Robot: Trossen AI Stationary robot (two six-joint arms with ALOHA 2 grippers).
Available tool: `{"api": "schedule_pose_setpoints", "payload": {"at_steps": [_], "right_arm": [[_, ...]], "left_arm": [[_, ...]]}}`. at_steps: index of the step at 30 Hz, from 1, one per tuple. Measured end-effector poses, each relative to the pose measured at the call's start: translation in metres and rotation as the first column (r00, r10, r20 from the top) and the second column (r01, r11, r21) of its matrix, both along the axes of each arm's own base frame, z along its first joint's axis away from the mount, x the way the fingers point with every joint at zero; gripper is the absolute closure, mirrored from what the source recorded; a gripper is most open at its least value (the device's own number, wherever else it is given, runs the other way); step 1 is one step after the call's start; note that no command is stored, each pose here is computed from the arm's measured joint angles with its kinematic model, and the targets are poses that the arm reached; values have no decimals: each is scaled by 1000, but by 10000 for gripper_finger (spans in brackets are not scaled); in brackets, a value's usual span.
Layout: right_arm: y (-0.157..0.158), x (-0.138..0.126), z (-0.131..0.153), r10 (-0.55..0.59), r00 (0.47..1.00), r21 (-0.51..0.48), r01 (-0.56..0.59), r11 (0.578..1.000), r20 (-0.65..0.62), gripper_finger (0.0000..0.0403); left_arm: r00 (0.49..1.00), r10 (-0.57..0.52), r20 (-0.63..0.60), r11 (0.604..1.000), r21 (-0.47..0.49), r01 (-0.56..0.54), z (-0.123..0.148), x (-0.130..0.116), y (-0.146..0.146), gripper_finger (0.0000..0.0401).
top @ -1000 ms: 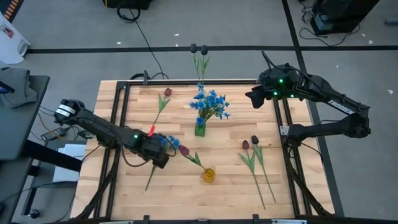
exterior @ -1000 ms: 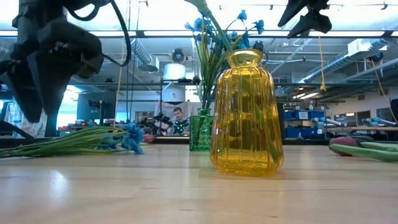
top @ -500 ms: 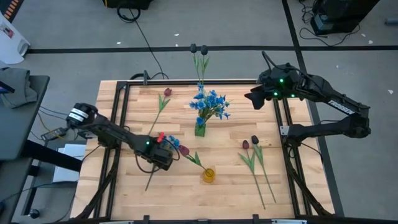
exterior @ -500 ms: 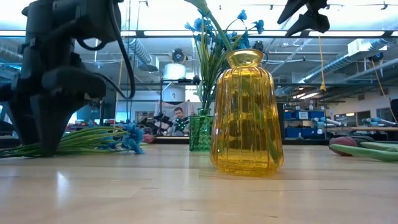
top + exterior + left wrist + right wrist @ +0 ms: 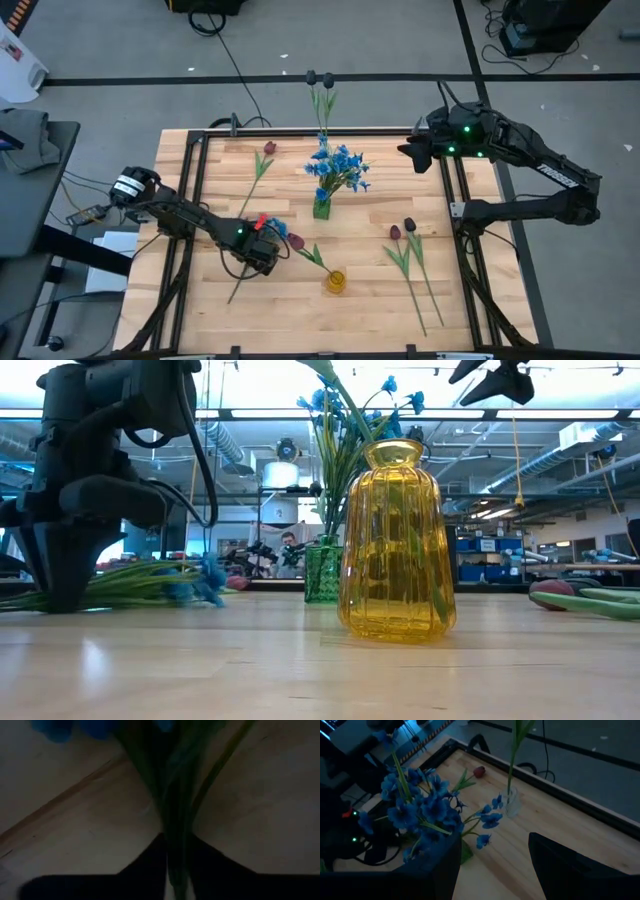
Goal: Sort flowers into vase by color
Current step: Put the blue flowers into the green vase
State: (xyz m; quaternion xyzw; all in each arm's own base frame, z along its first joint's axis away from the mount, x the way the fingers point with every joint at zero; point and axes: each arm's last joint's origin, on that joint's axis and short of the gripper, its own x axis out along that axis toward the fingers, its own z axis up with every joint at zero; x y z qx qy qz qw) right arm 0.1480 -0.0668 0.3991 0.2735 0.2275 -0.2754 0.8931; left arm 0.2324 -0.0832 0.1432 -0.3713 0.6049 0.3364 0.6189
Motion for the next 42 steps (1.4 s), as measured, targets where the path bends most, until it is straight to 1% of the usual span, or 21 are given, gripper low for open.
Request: {"api": "schedule_pose_setpoints", "payload": {"at_steps": [2,4,9,16,21,24,30,33,36,39,41,42], "right_arm": [[0,-1,1,2,1000,-7,-2,1000,1,163],[1,-2,1,8,1000,-19,-8,1000,-1,163],[1,-3,1,28,1000,-47,-28,999,-14,163],[1,-3,1,51,998,-78,-53,996,-31,163],[1,-3,1,65,997,-92,-68,993,-40,163],[1,-3,1,73,996,-103,-77,992,-46,163],[1,-3,1,76,996,-104,-81,991,-49,163],[2,-4,1,91,994,-115,-97,989,-54,163],[3,-6,2,94,994,-121,-100,988,-53,163],[4,-8,3,95,994,-128,-101,987,-47,163],[4,-9,4,98,994,-133,-103,986,-46,163],[4,-9,4,99,994,-137,-105,985,-45,163]], "left_arm": [[1000,-20,0,1000,-1,20,0,0,0,371],[999,-37,-1,999,-1,37,1,1,0,387],[998,-56,21,998,-8,56,6,6,-2,375],[994,-49,100,999,-16,51,24,22,-7,382],[986,-31,165,999,32,26,38,32,-7,382],[986,-19,168,998,68,8,46,35,-4,382],[985,20,169,978,202,-54,70,37,7,383],[974,83,209,946,290,-143,87,31,14,383],[946,149,289,892,373,-254,107,20,21,383],[899,186,397,822,439,-364,126,7,28,383],[850,181,494,760,478,-440,138,1,33,383],[818,172,550,726,491,-482,144,-2,35,383]]}}
